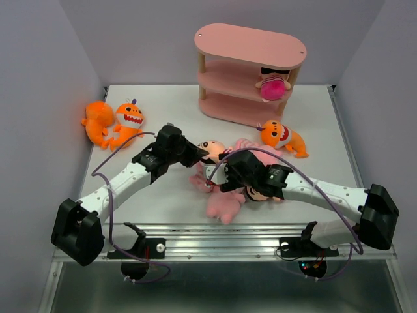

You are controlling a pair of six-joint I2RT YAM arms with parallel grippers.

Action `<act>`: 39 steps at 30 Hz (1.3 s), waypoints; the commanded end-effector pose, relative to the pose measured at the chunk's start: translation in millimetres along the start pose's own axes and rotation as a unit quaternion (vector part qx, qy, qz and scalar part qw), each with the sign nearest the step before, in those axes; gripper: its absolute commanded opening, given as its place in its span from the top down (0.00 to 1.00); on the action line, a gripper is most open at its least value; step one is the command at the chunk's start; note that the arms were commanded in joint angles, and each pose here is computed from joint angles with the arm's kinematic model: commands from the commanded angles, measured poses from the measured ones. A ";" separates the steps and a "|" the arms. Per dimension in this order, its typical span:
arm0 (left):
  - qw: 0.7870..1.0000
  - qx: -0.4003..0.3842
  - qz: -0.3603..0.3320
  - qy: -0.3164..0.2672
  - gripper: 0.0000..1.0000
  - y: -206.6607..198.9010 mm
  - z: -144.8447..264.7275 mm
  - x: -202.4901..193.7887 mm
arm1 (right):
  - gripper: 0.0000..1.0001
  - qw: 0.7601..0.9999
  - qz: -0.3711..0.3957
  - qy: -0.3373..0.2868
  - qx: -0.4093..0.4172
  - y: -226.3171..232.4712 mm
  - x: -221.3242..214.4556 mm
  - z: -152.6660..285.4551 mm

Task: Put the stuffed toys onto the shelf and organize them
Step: Pass the stuffed toy from the left arm to the right, then place the stuffed toy onto shelf

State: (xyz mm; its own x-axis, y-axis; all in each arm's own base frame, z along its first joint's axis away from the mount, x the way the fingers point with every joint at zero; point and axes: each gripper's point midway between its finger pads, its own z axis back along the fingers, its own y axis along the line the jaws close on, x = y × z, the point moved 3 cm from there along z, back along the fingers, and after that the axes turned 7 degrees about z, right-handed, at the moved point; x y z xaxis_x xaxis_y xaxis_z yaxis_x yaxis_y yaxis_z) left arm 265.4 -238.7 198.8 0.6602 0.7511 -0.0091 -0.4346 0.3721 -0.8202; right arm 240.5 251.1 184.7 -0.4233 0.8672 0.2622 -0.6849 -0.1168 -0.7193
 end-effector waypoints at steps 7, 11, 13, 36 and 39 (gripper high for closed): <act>0.999 -0.051 0.006 0.018 1.00 -20.7 14.4 -7.6 | 0.56 0.987 0.009 0.051 -0.154 -48.5 -6.0 5.9; 0.999 -0.053 0.003 0.007 1.00 -18.5 18.7 -5.5 | 0.80 0.990 -0.029 0.027 -0.134 -47.7 2.7 7.3; 0.998 -0.059 -0.003 -0.004 0.84 -18.0 22.7 -2.0 | 0.94 0.993 -0.058 -0.005 -0.106 -42.5 12.9 9.3; 0.840 -0.086 -0.408 -0.347 0.01 -25.7 170.0 109.1 | 0.99 0.853 -0.489 -0.147 -0.110 -165.9 -13.0 53.7; 0.823 -0.083 -0.434 -0.357 0.01 -15.9 171.3 109.2 | 0.99 0.839 -0.506 -0.133 -0.149 -186.9 -22.2 46.2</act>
State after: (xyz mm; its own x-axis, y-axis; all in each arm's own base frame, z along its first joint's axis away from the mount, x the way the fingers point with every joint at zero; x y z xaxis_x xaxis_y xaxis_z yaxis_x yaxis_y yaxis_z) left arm 241.6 -84.3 316.3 0.1939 0.5282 0.8267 0.1410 0.8189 -0.5563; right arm 326.7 228.6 314.9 0.1203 0.4416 0.8891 -0.7023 0.6708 -0.2382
